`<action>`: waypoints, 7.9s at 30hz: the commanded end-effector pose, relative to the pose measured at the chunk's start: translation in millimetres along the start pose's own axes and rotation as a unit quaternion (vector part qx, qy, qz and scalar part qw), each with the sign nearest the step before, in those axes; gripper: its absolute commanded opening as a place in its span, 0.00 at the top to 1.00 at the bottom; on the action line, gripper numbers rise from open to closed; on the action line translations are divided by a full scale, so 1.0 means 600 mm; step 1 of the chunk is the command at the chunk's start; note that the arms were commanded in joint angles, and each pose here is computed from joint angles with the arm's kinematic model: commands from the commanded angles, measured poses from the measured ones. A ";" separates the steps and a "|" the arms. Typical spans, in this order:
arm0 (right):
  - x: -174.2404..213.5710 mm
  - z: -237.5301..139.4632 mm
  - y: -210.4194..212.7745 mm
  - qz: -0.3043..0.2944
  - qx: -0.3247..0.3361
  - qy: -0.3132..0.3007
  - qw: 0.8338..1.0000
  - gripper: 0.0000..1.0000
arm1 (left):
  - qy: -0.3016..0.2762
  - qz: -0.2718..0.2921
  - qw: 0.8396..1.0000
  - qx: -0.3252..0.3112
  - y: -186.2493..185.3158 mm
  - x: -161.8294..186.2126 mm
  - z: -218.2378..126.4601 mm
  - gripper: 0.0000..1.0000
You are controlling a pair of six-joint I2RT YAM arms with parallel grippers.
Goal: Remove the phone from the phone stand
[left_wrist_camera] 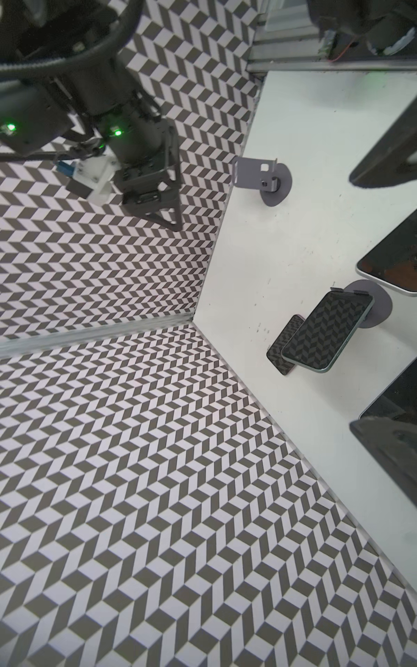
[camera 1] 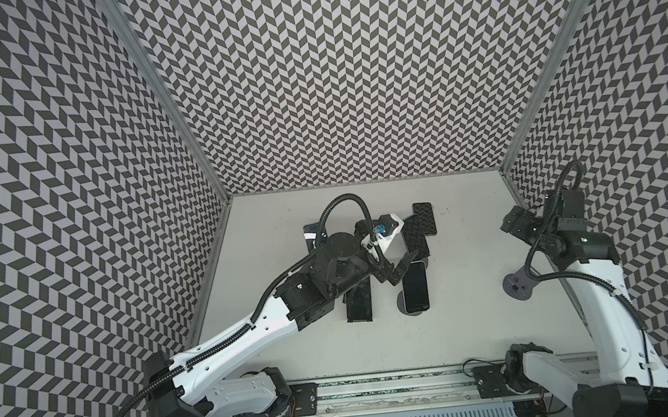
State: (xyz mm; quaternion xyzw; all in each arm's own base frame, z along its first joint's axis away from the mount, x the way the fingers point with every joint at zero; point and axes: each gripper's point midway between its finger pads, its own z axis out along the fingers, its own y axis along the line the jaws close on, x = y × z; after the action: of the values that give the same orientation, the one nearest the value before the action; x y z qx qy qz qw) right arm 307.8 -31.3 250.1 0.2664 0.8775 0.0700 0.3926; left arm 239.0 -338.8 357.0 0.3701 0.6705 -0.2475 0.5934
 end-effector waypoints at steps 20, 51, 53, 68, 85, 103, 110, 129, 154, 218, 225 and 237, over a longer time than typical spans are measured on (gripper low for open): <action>0.129 0.024 0.339 -0.262 -0.231 0.037 0.936 0.09 | 0.033 -0.157 0.972 -0.170 0.122 0.025 -0.020 0.04; 0.213 0.151 0.327 -0.333 -0.215 0.103 0.912 0.01 | 0.135 -0.173 0.974 -0.065 0.080 0.156 0.057 0.00; 0.213 0.150 0.326 -0.337 -0.214 0.104 0.911 0.00 | 0.130 -0.174 0.974 -0.062 0.079 0.154 0.056 0.00; 0.176 0.124 0.331 -0.340 -0.217 0.087 0.911 0.00 | 0.138 -0.179 0.973 -0.036 0.063 0.166 0.068 0.00; 0.186 0.126 0.337 -0.364 -0.237 0.100 0.895 0.01 | 0.150 -0.116 0.982 0.022 0.035 0.172 0.077 0.00; 0.182 0.142 0.331 -0.389 -0.216 0.095 0.890 0.02 | 0.144 -0.080 0.984 0.072 0.006 0.180 0.085 0.01; 0.183 0.142 0.331 -0.389 -0.216 0.098 0.890 0.02 | 0.143 -0.072 0.984 0.075 0.004 0.176 0.096 0.01; 0.199 0.146 0.325 -0.376 -0.221 0.112 0.893 0.04 | 0.159 -0.071 0.983 0.056 0.003 0.185 0.103 0.01; 0.220 0.192 0.330 -0.375 -0.207 0.143 0.892 0.05 | 0.167 -0.084 0.982 0.041 0.008 0.193 0.100 0.02; 0.235 0.206 0.318 -0.393 -0.197 0.157 0.884 0.37 | 0.161 -0.072 0.983 0.049 0.006 0.186 0.115 0.01; 0.231 0.203 0.321 -0.389 -0.197 0.154 0.886 0.40 | 0.157 -0.072 0.984 0.048 0.007 0.180 0.114 0.01; 0.226 0.195 0.325 -0.383 -0.201 0.152 0.889 0.43 | 0.152 -0.081 0.984 0.048 0.006 0.170 0.110 0.02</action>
State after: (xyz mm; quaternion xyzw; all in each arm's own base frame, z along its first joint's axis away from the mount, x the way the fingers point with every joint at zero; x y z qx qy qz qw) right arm 396.2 192.3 133.6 -0.1924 0.9323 0.1177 0.2826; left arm 281.3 -360.7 227.6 0.3789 0.7788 -0.2541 0.4306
